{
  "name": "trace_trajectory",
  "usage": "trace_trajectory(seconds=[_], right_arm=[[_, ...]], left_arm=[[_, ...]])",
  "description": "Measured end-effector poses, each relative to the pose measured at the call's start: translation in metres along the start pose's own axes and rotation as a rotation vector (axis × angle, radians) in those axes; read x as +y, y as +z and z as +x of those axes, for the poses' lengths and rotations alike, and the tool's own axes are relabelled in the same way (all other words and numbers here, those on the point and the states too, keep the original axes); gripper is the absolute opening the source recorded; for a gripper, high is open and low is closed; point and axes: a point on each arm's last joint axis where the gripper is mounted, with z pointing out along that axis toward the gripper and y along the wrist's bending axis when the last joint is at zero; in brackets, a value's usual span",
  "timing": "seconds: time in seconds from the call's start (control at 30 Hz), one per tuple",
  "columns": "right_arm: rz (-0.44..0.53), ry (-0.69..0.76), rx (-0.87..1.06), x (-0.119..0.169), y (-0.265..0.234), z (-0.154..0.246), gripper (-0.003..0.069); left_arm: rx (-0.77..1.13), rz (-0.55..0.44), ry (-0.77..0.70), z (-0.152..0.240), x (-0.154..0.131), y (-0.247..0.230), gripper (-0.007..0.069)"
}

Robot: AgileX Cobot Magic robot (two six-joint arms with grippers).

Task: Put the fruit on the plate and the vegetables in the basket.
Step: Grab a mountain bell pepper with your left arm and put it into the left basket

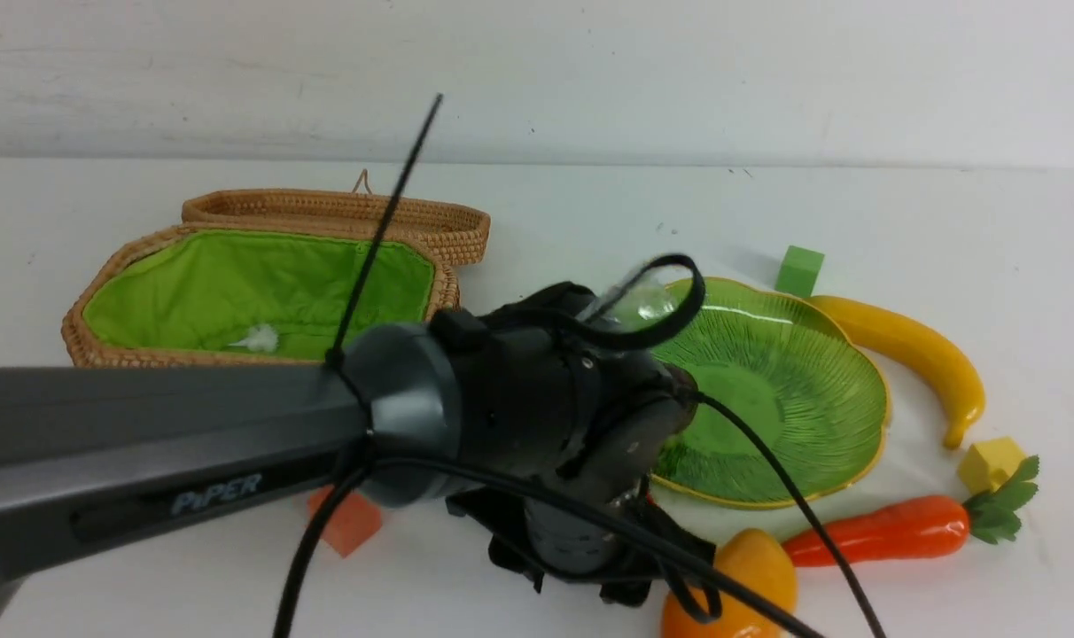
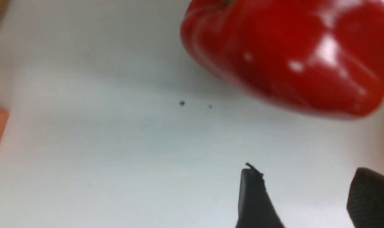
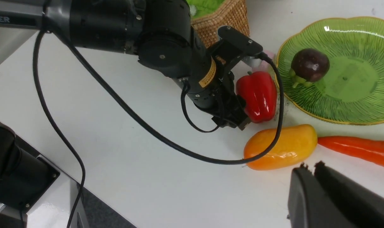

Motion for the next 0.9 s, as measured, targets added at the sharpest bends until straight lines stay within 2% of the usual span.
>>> trace_trajectory(seconds=[0.13, 0.3, 0.43, 0.67, 0.9], right_arm=[[-0.001, 0.0, 0.0, 0.0, 0.0, 0.0, 0.0043], [-0.005, -0.012, -0.001, 0.0, 0.0, 0.0, 0.0044], [-0.007, -0.039, -0.001, 0.001, 0.0, 0.0, 0.0047], [-0.014, -0.087, 0.001, 0.001, 0.0, 0.0, 0.0052], [-0.058, -0.142, 0.012, 0.005, 0.0, 0.001, 0.0054]], left_arm=[[-0.01, 0.033, -0.034, -0.004, 0.001, -0.033, 0.0386], [-0.069, 0.083, -0.046, -0.015, -0.005, -0.05, 0.0394], [-0.066, 0.088, -0.063, -0.017, -0.008, -0.043, 0.0461], [-0.07, 0.083, -0.247, -0.021, -0.013, -0.019, 0.0621], [-0.147, 0.082, -0.371, -0.028, -0.012, -0.018, 0.064]])
